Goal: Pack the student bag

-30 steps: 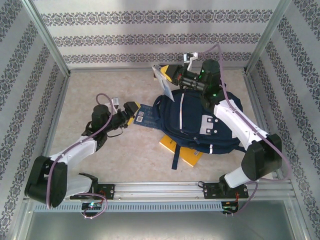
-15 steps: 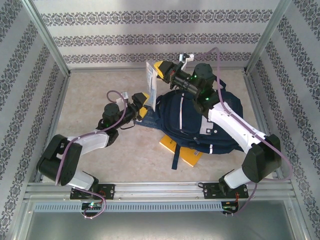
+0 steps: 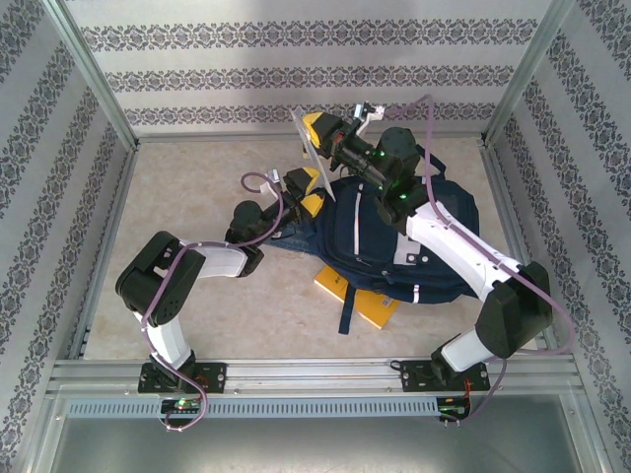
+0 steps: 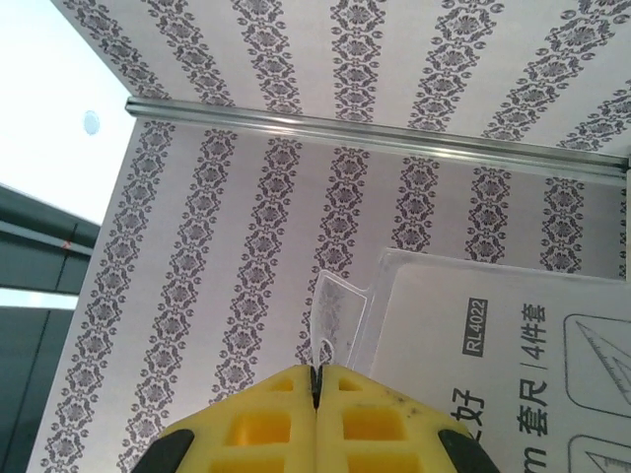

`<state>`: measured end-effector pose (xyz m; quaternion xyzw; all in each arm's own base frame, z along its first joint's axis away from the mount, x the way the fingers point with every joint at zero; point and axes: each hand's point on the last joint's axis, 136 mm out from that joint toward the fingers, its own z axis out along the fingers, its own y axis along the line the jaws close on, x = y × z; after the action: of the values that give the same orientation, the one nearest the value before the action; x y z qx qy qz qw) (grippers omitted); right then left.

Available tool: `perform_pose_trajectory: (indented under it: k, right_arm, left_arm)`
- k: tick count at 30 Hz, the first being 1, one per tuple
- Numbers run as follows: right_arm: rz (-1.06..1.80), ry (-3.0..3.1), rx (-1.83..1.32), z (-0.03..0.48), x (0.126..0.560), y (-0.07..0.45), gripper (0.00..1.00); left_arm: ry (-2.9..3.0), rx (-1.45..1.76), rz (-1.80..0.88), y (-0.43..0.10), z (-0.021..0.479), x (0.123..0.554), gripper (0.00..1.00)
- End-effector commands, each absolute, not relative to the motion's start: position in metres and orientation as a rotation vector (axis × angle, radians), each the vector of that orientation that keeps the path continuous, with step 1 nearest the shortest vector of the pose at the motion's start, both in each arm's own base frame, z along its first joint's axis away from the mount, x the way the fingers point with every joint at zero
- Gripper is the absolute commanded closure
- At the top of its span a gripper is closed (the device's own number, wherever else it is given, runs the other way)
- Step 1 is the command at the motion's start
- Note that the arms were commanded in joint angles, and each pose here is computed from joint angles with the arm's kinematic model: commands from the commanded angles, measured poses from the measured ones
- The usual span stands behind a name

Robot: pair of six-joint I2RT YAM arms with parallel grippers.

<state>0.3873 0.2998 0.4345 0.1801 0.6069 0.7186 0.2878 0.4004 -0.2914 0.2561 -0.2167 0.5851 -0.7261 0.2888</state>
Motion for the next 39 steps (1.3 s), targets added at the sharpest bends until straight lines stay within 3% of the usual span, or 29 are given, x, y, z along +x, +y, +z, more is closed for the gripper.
perform_pose_trajectory:
  k: [1,13,17,22,27,34,39]
  right_arm:
    - [1.909,1.533,0.519,0.447,0.384,0.276,1.0]
    - [1.835,1.541,0.626,0.422,0.391,0.234,1.0]
    - [1.82,1.624,0.601,0.406,0.388,0.235,1.0]
    - [1.82,1.828,0.272,0.406,0.368,0.259,1.0]
    - [1.635,1.947,-0.06,0.406,0.347,0.259,1.0]
    - [1.664,1.896,-0.516,0.41,0.312,0.273,1.0]
    - [1.741,1.849,-0.706,0.415,0.289,0.281,1.0]
  left_arm:
    - [1.415,-0.465,-1.956,-0.285,0.293,0.389,0.0]
    - [1.467,-0.412,-1.923,-0.286,0.287,0.379,0.02]
    - [1.626,-0.301,-1.79,-0.291,0.276,0.374,0.02]
    - [1.903,0.129,-1.331,-0.29,0.273,0.352,0.0]
    - [1.831,0.413,-1.007,-0.267,0.295,0.334,0.0]
    - [1.746,0.681,-0.702,-0.251,0.297,0.326,0.0]
    - [1.756,0.773,-0.679,-0.256,0.292,0.33,0.01]
